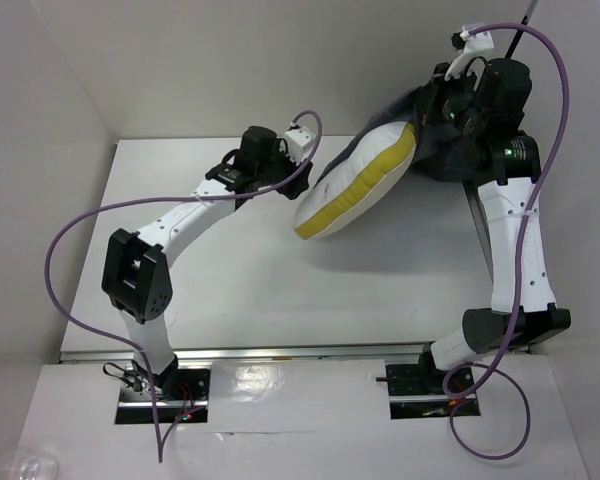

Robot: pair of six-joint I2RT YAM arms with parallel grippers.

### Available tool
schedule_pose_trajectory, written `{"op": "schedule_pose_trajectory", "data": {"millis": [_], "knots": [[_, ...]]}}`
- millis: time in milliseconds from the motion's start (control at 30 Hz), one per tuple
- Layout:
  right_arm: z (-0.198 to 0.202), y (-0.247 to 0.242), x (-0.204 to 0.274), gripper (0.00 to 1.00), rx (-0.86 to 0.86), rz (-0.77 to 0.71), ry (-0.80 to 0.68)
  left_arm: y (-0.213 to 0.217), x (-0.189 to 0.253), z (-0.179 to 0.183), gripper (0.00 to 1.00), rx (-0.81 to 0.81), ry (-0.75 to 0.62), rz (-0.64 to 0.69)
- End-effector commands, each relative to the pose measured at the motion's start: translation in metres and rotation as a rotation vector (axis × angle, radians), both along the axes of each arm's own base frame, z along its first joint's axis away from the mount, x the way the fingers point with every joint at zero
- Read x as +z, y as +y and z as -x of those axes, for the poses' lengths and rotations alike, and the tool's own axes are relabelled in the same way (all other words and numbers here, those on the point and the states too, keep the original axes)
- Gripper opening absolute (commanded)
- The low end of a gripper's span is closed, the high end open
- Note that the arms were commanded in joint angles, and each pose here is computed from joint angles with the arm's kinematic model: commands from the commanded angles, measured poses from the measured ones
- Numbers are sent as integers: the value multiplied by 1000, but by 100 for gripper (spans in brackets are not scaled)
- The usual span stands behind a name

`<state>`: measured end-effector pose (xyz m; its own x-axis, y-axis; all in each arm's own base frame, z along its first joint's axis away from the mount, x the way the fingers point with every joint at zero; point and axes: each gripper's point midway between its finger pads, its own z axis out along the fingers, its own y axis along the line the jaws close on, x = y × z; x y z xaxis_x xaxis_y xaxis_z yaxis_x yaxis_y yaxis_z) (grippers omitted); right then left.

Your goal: Put the pillow into the pillowcase

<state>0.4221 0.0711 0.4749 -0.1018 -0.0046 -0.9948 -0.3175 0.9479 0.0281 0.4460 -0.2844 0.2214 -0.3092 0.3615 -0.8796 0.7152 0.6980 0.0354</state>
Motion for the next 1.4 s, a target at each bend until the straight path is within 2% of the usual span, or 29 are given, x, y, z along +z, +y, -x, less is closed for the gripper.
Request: {"op": "schedule_pose_trajectory", "data": {"millis": [0,433,633,833,1133,1200,1367], "knots": [[22,1,58,0,20,-28,-167,-43,54,-3,65,-85,-124,112],[27,5,64,0,39,-38,-182,-76,37,28,66,-170,-22,167],[27,6,63,0,48,-46,-179,-88,-8,37,66,-179,-4,128],[37,6,74,0,48,-47,-197,-90,-51,21,66,-132,24,83],[42,7,73,0,57,-47,-187,-102,-57,-1,66,-75,5,101],[46,8,76,0,67,-47,-195,-100,-59,0,66,-62,17,97],[44,7,64,0,79,-55,-167,-87,-33,22,66,-80,22,105]]}}
